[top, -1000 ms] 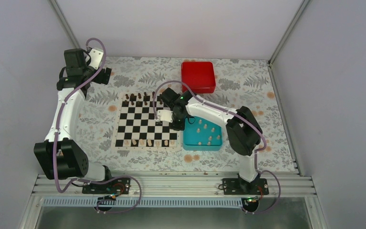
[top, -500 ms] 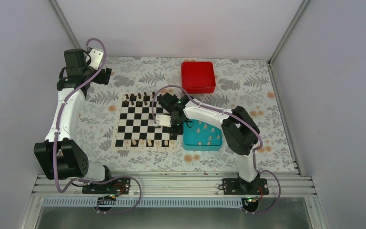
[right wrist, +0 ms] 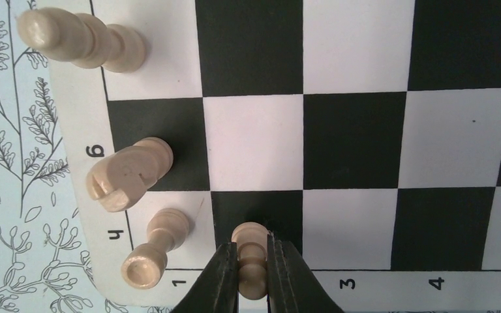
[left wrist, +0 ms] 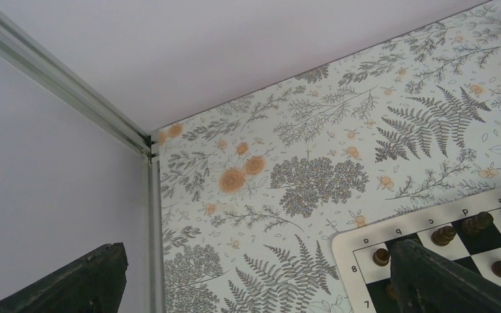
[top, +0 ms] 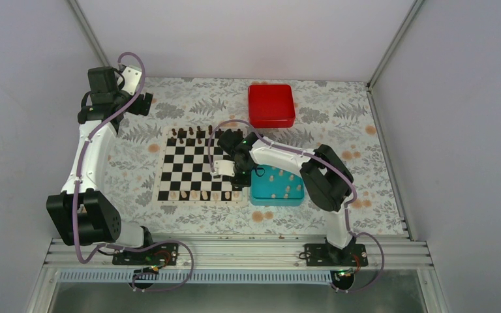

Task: Set up the chess pieces on the board
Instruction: Place the chess piece on the chessboard.

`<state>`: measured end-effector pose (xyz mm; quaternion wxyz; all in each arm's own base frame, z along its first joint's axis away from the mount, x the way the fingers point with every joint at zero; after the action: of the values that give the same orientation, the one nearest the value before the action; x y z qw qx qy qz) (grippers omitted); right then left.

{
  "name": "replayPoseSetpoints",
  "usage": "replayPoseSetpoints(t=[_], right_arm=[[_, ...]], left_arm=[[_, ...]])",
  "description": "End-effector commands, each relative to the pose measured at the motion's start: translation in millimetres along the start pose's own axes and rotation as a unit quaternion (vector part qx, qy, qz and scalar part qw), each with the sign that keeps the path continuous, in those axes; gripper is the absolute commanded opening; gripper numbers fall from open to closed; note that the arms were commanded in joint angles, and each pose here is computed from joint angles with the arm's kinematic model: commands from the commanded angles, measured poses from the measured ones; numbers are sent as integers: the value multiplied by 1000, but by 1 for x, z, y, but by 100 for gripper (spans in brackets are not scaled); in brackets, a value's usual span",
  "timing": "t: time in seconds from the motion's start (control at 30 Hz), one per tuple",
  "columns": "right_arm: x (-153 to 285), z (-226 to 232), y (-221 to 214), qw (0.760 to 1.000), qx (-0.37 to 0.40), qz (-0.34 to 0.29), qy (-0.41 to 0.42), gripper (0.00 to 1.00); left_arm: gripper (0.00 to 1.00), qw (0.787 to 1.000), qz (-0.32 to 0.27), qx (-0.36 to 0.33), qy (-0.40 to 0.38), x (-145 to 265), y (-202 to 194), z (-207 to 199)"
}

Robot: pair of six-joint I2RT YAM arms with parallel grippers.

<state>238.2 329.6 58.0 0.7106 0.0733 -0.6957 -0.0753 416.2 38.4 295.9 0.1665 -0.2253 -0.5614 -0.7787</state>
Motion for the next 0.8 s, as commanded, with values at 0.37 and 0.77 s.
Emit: replayPoseSetpoints(t=[0.37,0.77], right_arm=[[-10,3,-2,1000,-4,6,3,21],[71,-9,-6,997,-25,-43,-60,38]], left_arm=[[100,1000,-16,-1,2,9,4,2],[100,1000,-20,-3,2,11,7,1]])
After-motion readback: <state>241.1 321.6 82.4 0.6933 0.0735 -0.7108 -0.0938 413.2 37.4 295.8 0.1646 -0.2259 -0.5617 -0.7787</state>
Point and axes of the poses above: each gripper's point midway between its finger pads, its own x axis back along the fingers, its own z axis along the line the jaws close on, y = z × x, the point moved 2 cm from there along x, back along the fingers, and after that the axes turned 1 degree about x, right-handed, at the moved point
